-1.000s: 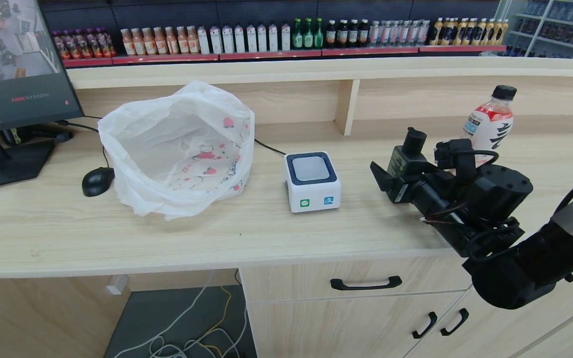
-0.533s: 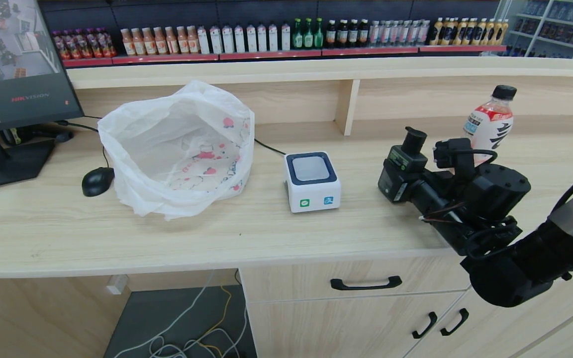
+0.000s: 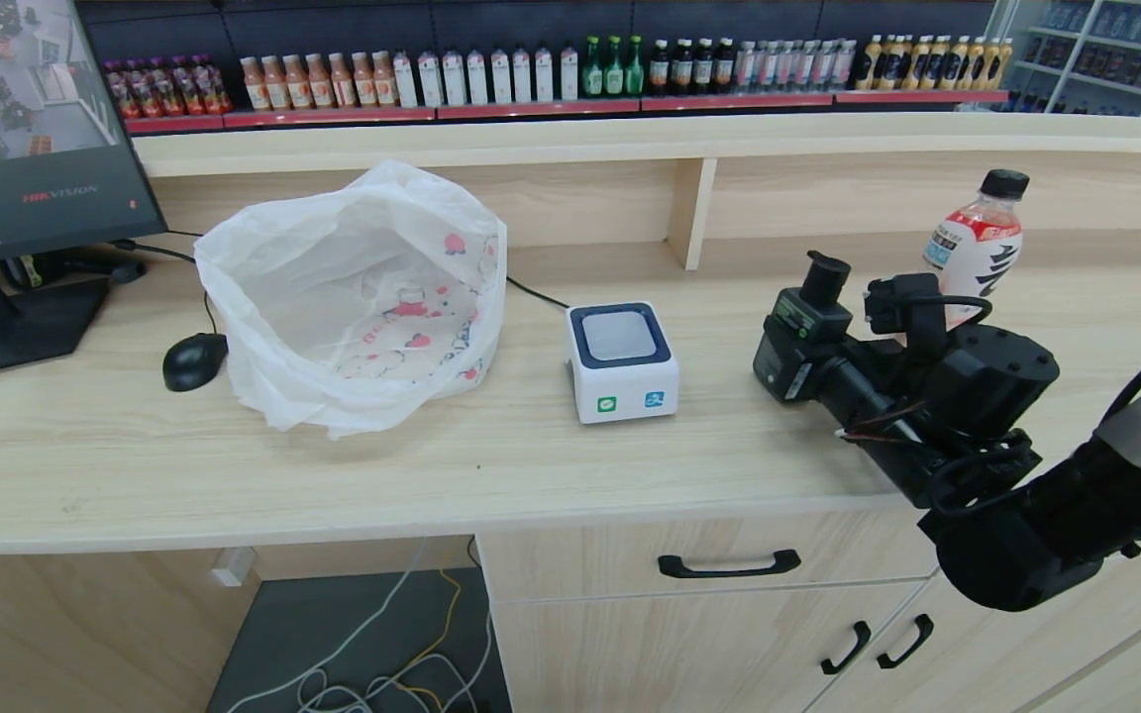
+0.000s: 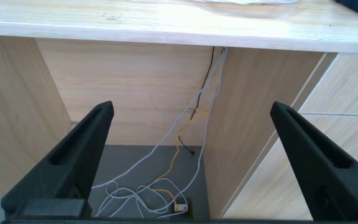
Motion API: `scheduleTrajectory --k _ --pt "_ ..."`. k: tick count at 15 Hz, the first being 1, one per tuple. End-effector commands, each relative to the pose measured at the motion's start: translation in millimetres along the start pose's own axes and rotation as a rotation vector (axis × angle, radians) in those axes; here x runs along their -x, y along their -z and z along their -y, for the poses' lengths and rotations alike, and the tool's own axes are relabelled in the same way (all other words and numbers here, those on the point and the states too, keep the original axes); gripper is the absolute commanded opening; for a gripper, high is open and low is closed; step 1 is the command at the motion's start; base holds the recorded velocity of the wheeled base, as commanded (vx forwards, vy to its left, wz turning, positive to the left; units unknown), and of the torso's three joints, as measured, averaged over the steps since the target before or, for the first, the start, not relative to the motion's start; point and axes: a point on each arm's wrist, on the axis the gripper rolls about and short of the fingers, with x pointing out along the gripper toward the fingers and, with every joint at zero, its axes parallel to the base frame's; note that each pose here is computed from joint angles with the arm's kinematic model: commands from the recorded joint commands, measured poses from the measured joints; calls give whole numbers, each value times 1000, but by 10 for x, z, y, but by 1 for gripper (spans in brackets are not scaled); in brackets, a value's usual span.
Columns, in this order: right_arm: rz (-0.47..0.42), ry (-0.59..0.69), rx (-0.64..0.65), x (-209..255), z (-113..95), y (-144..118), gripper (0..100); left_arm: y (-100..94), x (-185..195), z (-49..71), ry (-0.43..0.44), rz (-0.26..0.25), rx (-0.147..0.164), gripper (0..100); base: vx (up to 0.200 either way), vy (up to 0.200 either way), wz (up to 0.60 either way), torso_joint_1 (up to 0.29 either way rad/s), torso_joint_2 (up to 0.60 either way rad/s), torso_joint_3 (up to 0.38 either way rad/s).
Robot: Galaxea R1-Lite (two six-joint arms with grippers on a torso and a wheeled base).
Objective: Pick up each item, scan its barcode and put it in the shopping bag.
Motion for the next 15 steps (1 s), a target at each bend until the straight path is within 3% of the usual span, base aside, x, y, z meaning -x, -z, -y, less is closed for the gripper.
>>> scheduleTrajectory --k 1,10,15 --pt "19 -1 -1 34 0 -87 0 0 0 0 0 0 -1 100 0 0 0 0 0 0" --pt "61 -31 -17 644 -25 -562 0 0 0 0 0 0 -1 100 0 0 0 0 0 0" --pt "55 -46 -18 931 -17 -651 0 0 0 0 0 0 1 100 0 0 0 0 0 0"
